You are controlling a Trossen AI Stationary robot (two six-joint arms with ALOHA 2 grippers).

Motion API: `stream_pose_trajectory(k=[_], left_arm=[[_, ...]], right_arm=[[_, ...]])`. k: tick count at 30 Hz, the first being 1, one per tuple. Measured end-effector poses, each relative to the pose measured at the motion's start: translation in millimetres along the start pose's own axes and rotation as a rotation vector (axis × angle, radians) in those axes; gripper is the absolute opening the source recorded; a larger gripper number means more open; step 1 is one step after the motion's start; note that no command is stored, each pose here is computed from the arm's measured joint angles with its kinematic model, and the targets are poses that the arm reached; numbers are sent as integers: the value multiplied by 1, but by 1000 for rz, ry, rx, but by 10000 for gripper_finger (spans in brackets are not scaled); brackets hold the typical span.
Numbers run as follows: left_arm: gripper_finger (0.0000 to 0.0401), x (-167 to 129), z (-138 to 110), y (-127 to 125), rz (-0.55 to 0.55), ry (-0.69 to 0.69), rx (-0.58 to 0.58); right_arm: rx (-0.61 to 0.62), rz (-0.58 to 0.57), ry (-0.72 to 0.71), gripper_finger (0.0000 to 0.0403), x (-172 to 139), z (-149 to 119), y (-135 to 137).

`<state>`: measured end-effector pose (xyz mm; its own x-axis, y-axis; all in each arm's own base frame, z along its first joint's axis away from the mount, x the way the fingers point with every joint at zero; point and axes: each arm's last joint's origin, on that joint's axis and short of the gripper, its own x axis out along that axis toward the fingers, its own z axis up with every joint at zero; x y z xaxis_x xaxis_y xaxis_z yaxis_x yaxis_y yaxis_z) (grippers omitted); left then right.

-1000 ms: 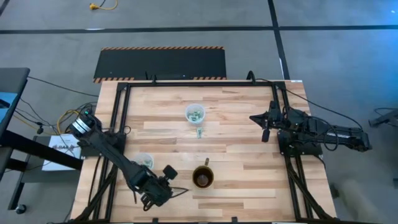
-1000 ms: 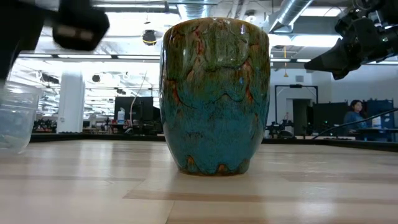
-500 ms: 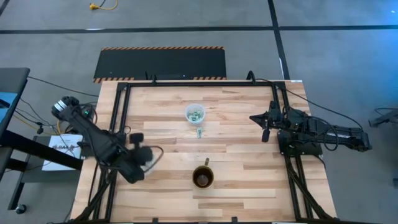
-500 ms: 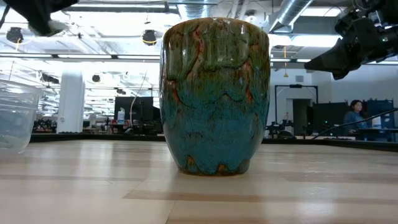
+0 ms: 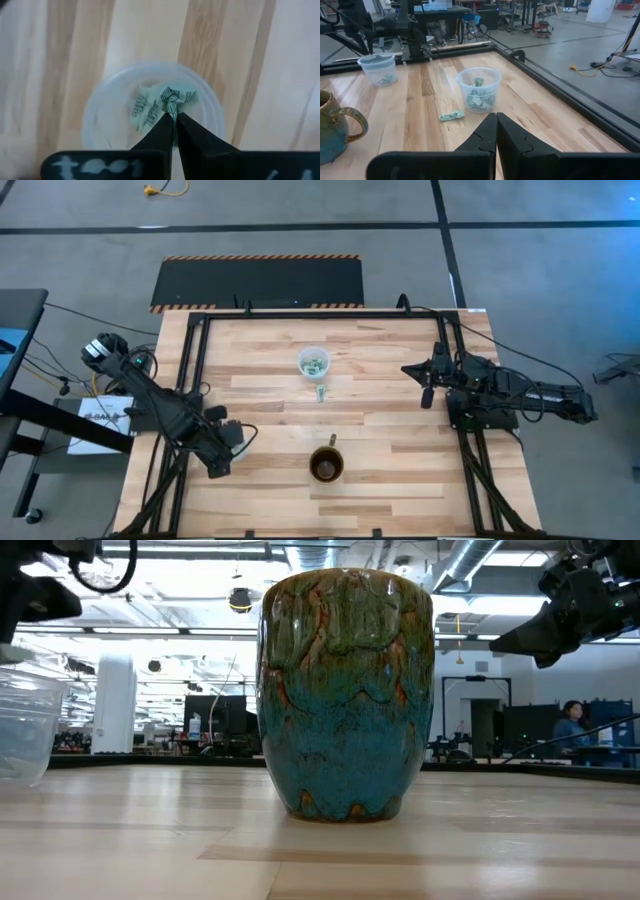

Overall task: Pick and place items into bin
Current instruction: Put the stevia packet into the bottom transparent bin, then adjust the top transparent bin

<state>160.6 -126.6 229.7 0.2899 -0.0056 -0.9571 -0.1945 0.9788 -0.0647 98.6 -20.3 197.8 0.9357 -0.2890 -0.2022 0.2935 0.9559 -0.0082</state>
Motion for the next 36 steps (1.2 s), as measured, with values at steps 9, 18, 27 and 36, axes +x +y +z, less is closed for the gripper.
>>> stream_pose_trajectory(k=[9, 18, 27, 36], left_arm=[[41, 11, -8, 6, 17, 69, -47], [105, 9, -2, 10, 20, 66, -45], [112, -34, 25, 18, 57, -213, 57], [111, -81, 64, 47, 336, -610, 140]], right_arm=[[0, 0, 0, 0, 0, 0, 0], [0, 0, 0, 0, 0, 0, 0], [0, 0, 0, 0, 0, 0, 0], [0, 0, 0, 0, 0, 0, 0]])
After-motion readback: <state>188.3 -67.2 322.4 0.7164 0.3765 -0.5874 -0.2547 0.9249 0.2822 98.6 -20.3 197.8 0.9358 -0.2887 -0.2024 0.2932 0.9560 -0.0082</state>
